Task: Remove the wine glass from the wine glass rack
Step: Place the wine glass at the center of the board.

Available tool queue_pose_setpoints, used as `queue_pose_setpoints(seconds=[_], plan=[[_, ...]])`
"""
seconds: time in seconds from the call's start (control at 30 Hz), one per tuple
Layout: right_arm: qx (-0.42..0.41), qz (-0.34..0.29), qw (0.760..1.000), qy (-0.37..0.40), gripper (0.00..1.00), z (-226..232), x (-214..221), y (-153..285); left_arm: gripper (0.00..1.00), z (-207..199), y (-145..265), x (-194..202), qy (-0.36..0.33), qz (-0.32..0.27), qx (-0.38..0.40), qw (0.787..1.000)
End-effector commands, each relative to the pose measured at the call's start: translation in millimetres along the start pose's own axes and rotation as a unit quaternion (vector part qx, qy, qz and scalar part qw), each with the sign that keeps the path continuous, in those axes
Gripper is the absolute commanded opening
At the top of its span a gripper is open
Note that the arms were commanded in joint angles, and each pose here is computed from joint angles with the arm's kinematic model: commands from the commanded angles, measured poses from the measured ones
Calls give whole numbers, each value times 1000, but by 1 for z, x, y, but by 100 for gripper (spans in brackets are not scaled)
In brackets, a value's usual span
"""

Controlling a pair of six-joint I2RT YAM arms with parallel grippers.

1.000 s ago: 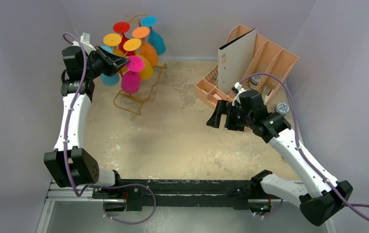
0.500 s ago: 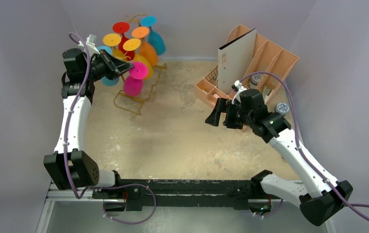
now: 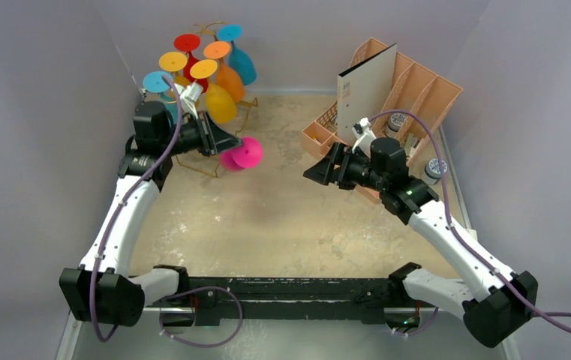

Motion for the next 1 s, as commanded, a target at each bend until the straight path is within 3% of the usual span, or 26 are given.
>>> queue_pose_setpoints(seconds=[0.0, 0.13, 0.27, 0.37, 0.5, 0.67, 0.97], plan=[[-139, -28, 990, -4, 84, 40, -18, -17, 0, -7, 3, 23, -6, -7, 37, 999], [-170, -3, 985, -10, 80, 58, -21, -19, 0, -17, 8, 33, -2, -9, 43, 999], [-102, -6, 993, -54, 83, 63, -27, -1, 0, -31, 17, 29, 16, -19, 47, 999], [-85, -10, 995, -51, 87, 76, -31, 23, 0, -47, 31, 30, -10, -13, 45, 999], [-121, 8, 993, -1, 91, 85, -27, 27, 0, -49, 33, 34, -6, -31, 48, 998], [-240, 47, 969, 19, 89, 103, -15, 4, 0, -44, 22, 41, 42, -53, 89, 994], [-255, 116, 959, 42, 82, 113, 17, -30, 0, -36, 14, 49, 54, -56, 88, 993]])
Point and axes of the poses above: each gripper's point midway between its finger pads, its own y axis back along the fingers, its own z axis along the line the jaws close on, x = y × z, the point moved 4 cm from there along y, back along the fingers, and after that the axes turned 9 degrees about -y, right-handed, at the moved point
